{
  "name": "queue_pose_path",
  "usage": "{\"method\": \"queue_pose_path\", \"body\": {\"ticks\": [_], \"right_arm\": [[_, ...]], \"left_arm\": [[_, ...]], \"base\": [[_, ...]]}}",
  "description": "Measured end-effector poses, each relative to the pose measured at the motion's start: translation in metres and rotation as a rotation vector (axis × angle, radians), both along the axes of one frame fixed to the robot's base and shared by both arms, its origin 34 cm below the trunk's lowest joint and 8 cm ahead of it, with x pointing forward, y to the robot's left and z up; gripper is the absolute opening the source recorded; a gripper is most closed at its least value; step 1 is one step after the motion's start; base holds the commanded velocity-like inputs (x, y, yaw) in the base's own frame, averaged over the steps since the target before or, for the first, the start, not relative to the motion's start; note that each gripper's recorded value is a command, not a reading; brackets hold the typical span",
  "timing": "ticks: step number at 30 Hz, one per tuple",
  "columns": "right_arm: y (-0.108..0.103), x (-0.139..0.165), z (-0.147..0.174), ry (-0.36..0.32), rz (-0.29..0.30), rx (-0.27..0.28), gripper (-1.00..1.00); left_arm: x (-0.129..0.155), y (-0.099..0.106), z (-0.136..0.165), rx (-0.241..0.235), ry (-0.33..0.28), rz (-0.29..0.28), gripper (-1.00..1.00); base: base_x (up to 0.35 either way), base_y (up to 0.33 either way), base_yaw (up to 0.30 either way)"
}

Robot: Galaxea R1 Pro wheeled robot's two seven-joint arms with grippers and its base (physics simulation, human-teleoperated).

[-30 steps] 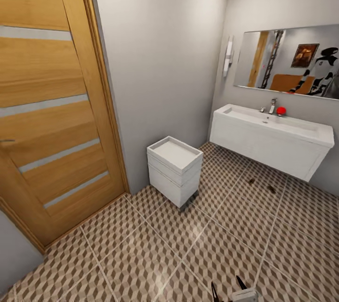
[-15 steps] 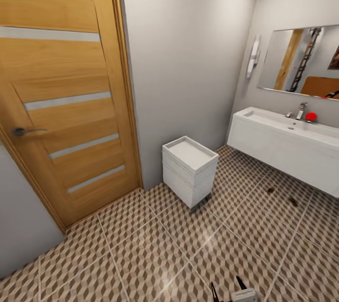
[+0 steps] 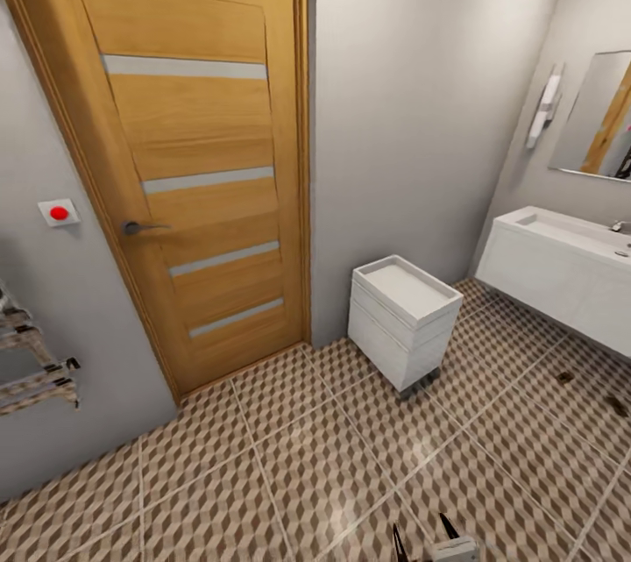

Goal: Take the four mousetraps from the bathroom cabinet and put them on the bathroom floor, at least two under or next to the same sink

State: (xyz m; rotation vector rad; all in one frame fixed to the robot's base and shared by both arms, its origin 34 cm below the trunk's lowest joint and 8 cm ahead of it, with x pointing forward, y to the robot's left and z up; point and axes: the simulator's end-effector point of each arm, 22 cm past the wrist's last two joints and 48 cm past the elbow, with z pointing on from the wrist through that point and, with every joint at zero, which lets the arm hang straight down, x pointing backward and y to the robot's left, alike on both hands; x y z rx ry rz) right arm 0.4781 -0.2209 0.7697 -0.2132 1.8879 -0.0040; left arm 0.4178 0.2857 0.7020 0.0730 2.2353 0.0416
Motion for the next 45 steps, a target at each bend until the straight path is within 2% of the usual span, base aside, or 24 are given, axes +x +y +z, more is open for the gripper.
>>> {"method": "queue_pose_path", "body": {"ticks": [7, 17, 29, 45], "right_arm": [[0.0001, 0.0001, -0.0001, 0.0, -0.001, 0.001, 1.0], [0.0001, -0.0001, 0.0, 0.0, 0.0, 0.0, 1.0], [0.0, 0.0, 0.0, 0.0, 0.0, 0.0, 1.0], [0.0002, -0.0005, 0.0002, 0.0, 0.0, 0.0, 1.0]], "left_arm": [[0.0, 0.0, -0.0001, 0.0, 0.0, 0.0, 1.0], [0.0005, 0.0, 0.0003, 0.0, -0.001, 0.0, 1.0], [0.0003, 0.0, 0.0002, 0.0, -0.001, 0.0, 1.0], [0.0002, 0.0002, 0.0004, 0.0, -0.001, 0.002, 1.0]], "base": [[-0.284, 0.116, 0.286], [-0.254, -0.078, 0.286], [-0.217, 0.141, 0.286], [-0.006, 0.219, 0.286]]}}
